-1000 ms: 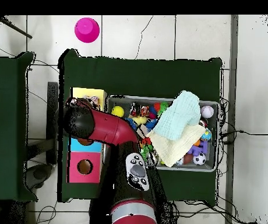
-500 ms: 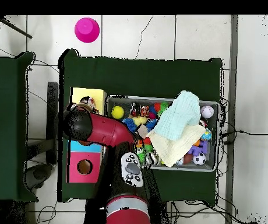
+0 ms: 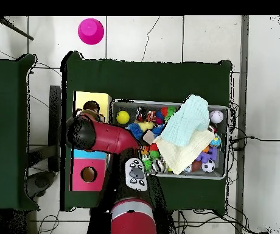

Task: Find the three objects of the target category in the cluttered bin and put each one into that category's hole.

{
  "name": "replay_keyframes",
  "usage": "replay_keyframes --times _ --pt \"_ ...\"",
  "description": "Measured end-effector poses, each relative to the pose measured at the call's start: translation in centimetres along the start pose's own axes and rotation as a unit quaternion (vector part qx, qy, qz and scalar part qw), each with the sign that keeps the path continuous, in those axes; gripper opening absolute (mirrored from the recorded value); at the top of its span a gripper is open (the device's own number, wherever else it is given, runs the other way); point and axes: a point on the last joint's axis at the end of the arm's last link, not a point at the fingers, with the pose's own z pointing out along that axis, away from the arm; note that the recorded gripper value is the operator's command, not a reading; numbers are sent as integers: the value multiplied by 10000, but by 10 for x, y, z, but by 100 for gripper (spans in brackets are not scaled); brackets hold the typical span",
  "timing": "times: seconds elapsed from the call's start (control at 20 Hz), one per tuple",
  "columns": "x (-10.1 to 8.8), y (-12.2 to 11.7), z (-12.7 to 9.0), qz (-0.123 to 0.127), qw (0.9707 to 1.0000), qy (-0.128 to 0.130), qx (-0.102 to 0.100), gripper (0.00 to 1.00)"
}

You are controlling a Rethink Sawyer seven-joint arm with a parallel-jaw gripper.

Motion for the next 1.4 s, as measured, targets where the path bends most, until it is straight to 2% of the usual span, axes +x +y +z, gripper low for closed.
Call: replay_keyframes --times 0.05,0.1,0.3,0.55,0.75,0.8,0.95,1.1,1.15,1.2,1.4 --pt "1 -1 3 -21 10000 -24 13 0" --pt "2 -3 11 -86 9998 -181 39 0" --pt "0 -8 23 -189 9985 -509 79 0" --pt "-2 -9 26 -262 9972 -698 99 0" --pt "1 -4 15 -323 9985 -414 127 0" --pt "3 0 7 -364 9991 -187 139 0" --pt "0 6 -15 -413 9986 273 159 0" --pt "-17 9 -52 -411 9960 772 155 0" --pt "-19 10 -58 -410 9953 866 152 0" --pt "-24 12 -79 -416 9923 1158 139 0" --pt "-32 15 -109 -434 9881 1469 123 0"
